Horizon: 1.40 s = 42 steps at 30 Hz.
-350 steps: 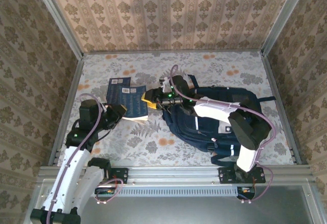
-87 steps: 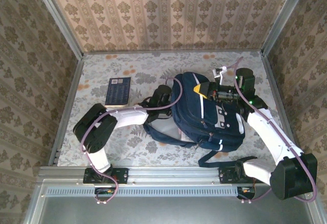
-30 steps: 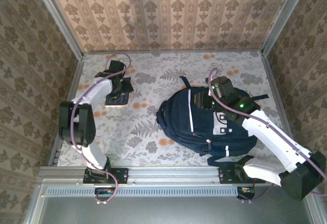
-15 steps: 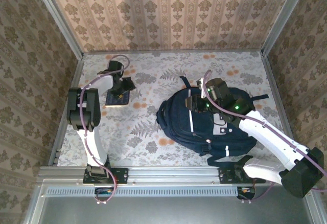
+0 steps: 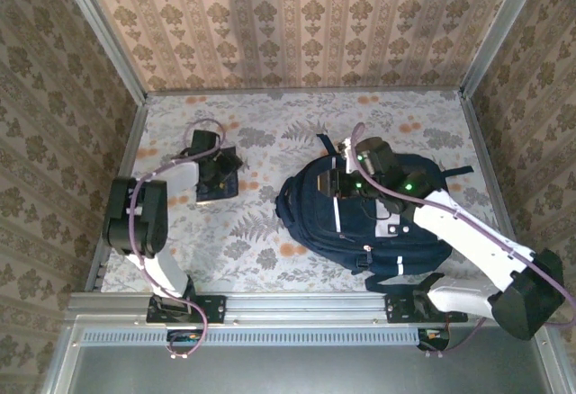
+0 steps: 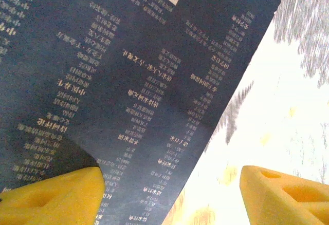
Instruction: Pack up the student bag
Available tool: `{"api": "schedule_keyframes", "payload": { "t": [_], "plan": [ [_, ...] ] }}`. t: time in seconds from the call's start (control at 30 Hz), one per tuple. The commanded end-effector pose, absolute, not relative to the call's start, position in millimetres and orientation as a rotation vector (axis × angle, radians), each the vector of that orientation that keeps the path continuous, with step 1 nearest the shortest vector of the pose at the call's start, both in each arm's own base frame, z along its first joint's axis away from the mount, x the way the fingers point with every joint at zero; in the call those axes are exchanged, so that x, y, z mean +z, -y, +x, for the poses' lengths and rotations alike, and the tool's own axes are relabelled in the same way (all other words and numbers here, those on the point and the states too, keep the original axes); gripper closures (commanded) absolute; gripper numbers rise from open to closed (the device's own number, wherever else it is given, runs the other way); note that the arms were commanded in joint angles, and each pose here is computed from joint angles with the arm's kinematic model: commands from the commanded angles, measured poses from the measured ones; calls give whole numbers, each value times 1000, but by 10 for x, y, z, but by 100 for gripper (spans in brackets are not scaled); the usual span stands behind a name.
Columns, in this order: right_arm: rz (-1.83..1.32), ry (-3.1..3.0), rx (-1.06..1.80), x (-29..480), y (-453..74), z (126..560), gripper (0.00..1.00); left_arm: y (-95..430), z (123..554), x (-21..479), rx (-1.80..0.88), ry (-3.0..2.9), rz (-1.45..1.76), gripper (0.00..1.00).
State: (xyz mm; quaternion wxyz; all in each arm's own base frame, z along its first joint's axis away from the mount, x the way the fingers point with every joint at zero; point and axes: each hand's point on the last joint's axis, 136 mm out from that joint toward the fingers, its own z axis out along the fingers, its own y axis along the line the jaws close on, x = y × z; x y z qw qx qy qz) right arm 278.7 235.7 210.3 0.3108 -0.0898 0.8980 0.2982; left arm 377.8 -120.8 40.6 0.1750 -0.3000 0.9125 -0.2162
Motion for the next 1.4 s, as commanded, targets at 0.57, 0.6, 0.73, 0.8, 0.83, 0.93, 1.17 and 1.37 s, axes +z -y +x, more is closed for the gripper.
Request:
{"api": "schedule_keyframes", "payload": {
  "t": [0.57,0.6,0.73,0.8,0.83,0.93,1.17,1.37],
  "plan": [
    [-198,-2528,790,1658,-3298,3013,76,1297,1878,809,-622,-2541,-882,26],
    [-211,-2537,798,1626,-3350,3008,76,1197,1884,914,-580,-2513,-841,25],
    [-263,-2566,730,1493,-3526,2955,71,874,1913,1090,-469,-2467,-786,24],
    [-254,-2560,675,1424,-3600,2929,68,788,1927,1041,-450,-2496,-816,23],
    [-222,-2568,652,1381,-3629,2914,68,735,1958,983,-449,-2510,-852,23],
    [-156,-2604,663,1260,-3780,2848,68,660,2062,810,-440,-2560,-884,23],
    [-6,-2695,577,935,-3983,2767,63,555,2281,599,-474,-2573,-932,24],
    [26,-2756,511,656,-4068,2774,60,500,2216,413,-450,-2598,-932,24]
  ]
}}
